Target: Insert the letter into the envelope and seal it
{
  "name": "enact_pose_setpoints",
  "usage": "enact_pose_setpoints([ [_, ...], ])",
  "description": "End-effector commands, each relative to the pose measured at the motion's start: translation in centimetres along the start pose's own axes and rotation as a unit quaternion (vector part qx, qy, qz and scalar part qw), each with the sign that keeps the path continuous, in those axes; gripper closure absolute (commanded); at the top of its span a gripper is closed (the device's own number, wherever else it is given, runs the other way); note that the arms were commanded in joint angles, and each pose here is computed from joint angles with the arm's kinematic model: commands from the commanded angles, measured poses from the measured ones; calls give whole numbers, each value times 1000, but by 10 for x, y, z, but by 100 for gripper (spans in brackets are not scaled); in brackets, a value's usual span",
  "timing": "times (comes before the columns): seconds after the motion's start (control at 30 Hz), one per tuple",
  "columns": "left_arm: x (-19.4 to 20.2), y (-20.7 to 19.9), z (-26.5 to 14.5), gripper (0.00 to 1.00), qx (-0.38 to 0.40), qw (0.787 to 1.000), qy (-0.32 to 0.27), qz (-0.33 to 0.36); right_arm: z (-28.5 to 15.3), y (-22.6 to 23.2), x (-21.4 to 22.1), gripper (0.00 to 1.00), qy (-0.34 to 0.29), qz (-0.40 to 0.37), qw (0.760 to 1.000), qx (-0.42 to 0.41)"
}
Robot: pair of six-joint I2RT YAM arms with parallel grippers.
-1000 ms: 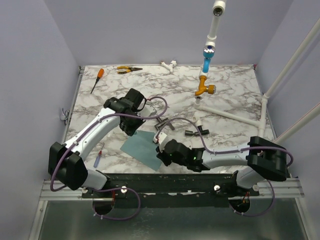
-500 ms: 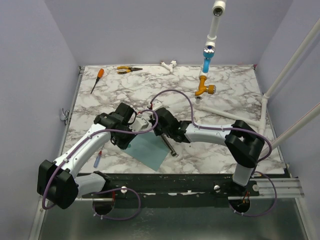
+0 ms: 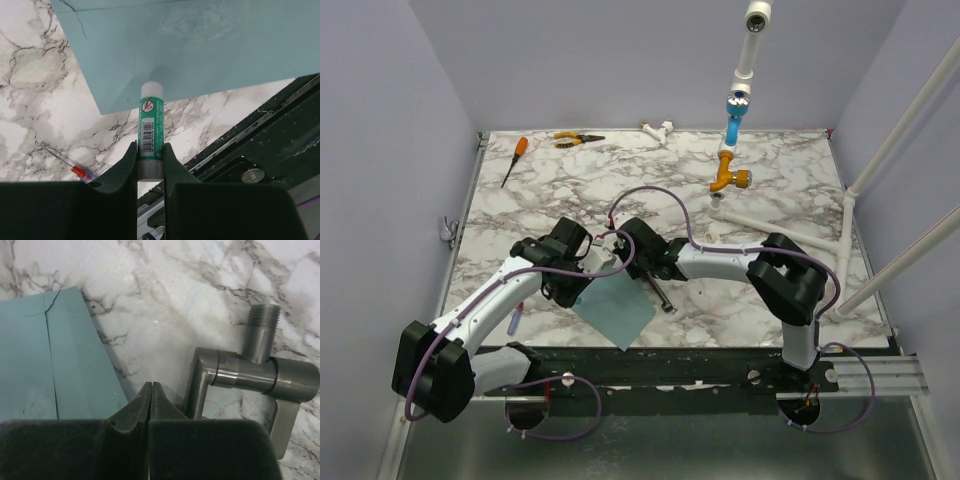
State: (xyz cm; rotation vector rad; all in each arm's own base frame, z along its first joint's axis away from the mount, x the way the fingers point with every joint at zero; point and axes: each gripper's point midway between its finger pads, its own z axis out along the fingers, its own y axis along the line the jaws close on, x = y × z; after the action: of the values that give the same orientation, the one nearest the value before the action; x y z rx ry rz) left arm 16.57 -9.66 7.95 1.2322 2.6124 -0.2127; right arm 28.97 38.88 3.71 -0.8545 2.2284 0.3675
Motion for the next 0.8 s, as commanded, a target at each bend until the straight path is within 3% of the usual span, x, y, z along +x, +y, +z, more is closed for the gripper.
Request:
enact_pose_setpoints([
  [0.0, -5, -2, 7, 100, 11, 1000, -12, 5, -14, 21, -6, 99, -18, -10, 998, -66],
  [0.6, 7, 1, 13, 100, 6, 1000, 2, 7, -52, 75, -13, 99, -29, 56, 973, -221],
  [0.77, 14, 2, 16, 100, 2, 1000, 12, 7, -43, 83, 14, 99, 6, 79, 967, -240],
])
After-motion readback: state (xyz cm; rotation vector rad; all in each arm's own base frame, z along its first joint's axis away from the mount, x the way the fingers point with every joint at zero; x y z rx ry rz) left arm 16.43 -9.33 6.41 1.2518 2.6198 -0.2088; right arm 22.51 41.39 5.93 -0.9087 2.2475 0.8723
